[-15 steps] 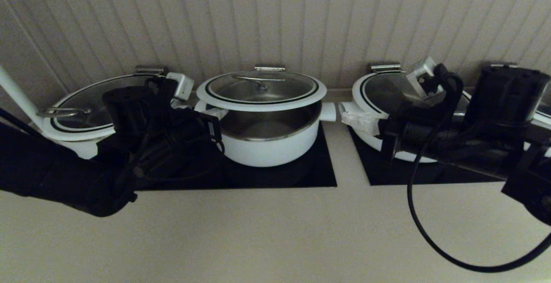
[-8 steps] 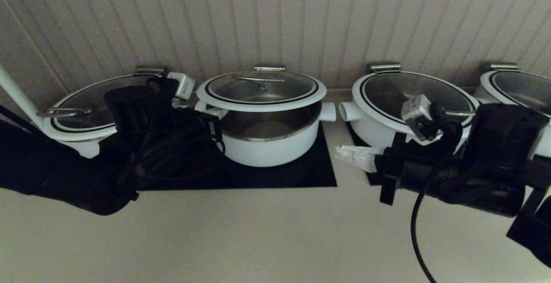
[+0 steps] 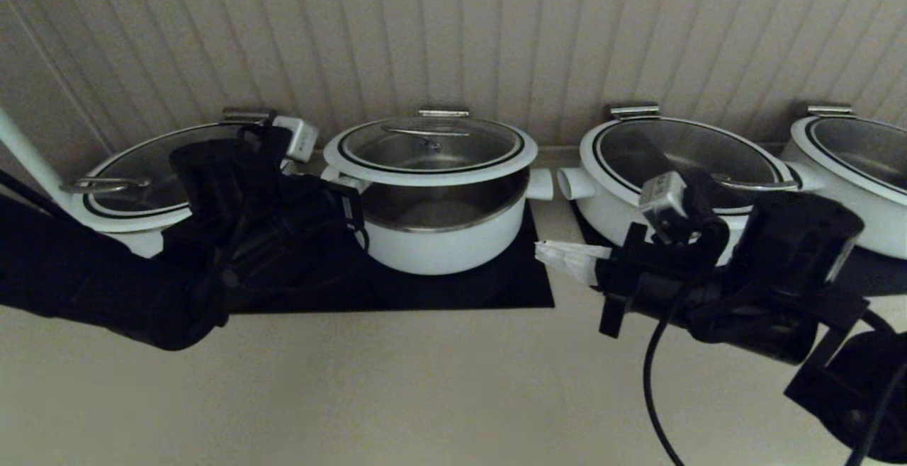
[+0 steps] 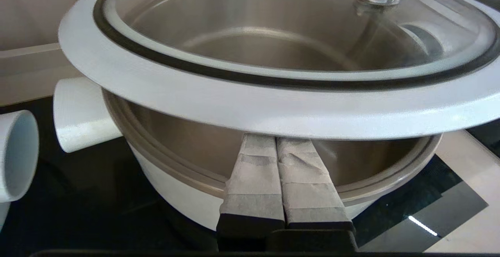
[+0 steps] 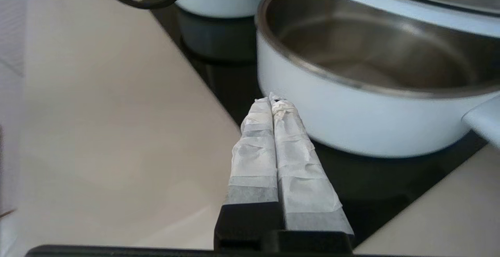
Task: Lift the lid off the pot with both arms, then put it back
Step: Hold the pot lid with the left arm, then open the pot lid completely
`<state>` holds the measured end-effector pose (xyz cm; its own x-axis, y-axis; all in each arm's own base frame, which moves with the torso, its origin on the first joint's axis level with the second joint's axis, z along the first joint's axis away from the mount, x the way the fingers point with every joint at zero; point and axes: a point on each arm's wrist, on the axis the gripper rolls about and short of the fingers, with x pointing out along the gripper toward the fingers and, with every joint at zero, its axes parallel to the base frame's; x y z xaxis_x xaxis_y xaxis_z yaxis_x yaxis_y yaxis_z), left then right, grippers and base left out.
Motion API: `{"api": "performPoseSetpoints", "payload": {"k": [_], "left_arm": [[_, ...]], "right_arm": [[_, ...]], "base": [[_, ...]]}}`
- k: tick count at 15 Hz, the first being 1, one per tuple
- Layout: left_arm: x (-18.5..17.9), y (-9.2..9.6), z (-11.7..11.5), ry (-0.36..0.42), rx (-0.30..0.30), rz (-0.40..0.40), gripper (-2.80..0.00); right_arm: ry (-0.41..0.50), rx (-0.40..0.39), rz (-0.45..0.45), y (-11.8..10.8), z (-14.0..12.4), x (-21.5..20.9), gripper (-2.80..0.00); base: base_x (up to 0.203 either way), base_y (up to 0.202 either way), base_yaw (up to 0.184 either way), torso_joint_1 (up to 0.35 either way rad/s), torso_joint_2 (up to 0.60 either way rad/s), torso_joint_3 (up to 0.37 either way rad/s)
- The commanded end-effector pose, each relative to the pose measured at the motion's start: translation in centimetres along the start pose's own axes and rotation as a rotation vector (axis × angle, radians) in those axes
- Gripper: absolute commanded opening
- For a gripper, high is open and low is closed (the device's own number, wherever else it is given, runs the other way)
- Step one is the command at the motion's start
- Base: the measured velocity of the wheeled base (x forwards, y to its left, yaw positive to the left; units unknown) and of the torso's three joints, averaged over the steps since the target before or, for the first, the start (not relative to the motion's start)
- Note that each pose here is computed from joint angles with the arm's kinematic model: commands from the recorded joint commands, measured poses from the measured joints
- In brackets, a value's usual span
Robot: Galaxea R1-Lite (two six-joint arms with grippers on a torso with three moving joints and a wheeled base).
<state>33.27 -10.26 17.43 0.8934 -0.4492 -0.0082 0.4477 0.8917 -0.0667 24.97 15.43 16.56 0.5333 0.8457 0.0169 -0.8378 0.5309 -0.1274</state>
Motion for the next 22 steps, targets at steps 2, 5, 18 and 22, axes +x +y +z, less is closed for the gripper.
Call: {"api": "performPoseSetpoints", "payload": {"k": [2,5,18,22], "left_arm": [[-0.1,0.2,0.1,-0.008,0.001,0.004,-2.80],[-0.1,0.2,0.2,-0.009,0.002,0.005,-2.80],[-0.1,0.2,-0.1,-0.001,0.006,0.004,-2.80],[0.0,0.2,-0.3,0.004,0.006,0.004,-2.80]], "right_arm": [[-0.011,-0.007,-0.011,-0.6,-2.3,1.6,-2.80],[-0.009,-0.005,-0.028,-1.1,-2.8,2.5,-2.80],[-0.105,-0.054,-0.100,-4.1,-2.1,7.0,-2.80],[-0.120,-0.062,-0.150,-4.9,-2.3,8.2,-2.80]], "base": [[0.000,0.000,0.000,0.000,0.00,0.000],[0.000,0.000,0.000,0.000,0.00,0.000],[0.000,0.000,0.000,0.000,0.00,0.000],[0.000,0.000,0.000,0.000,0.00,0.000]]}}
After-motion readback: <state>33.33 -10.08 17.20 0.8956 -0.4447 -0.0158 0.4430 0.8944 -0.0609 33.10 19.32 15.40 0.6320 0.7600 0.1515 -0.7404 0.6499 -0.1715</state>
